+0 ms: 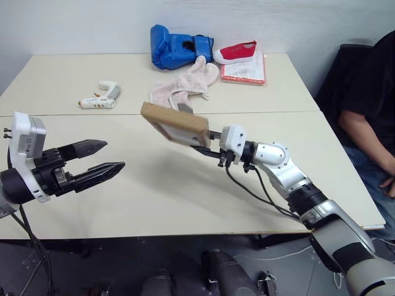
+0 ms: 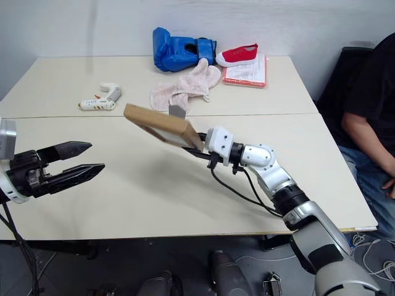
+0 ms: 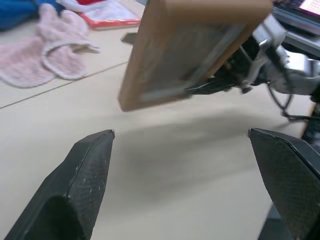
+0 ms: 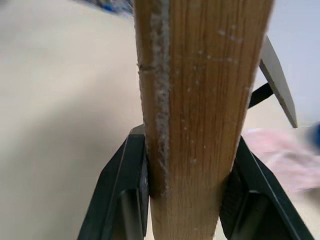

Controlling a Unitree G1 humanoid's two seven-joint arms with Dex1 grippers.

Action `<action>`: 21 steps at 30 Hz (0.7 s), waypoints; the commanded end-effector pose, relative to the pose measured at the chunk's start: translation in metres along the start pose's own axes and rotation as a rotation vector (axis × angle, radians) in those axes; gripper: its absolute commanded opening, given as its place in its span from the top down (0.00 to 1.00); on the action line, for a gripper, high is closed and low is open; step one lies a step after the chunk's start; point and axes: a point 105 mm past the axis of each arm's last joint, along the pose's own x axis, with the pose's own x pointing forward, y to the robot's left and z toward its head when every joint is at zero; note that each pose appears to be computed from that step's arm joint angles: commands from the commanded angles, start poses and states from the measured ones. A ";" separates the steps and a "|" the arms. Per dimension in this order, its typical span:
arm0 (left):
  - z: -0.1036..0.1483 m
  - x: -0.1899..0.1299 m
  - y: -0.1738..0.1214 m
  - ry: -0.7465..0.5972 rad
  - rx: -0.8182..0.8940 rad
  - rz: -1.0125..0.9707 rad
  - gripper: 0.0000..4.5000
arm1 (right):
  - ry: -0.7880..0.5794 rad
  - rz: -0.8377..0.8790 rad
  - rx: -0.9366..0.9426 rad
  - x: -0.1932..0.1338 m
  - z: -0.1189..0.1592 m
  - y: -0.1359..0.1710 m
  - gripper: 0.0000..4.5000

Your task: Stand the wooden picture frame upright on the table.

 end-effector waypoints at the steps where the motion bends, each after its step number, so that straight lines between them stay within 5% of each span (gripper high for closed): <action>1: 0.002 0.000 -0.008 -0.014 0.064 0.001 0.00 | -0.055 0.021 0.340 0.005 0.008 0.002 0.72; 11: 0.001 0.006 -0.014 -0.014 0.062 -0.067 0.00 | 0.139 0.053 0.473 0.009 -0.045 0.024 0.72; 21: 0.009 0.004 -0.008 -0.006 0.099 -0.077 0.00 | 0.182 0.093 0.348 -0.026 -0.024 0.026 0.02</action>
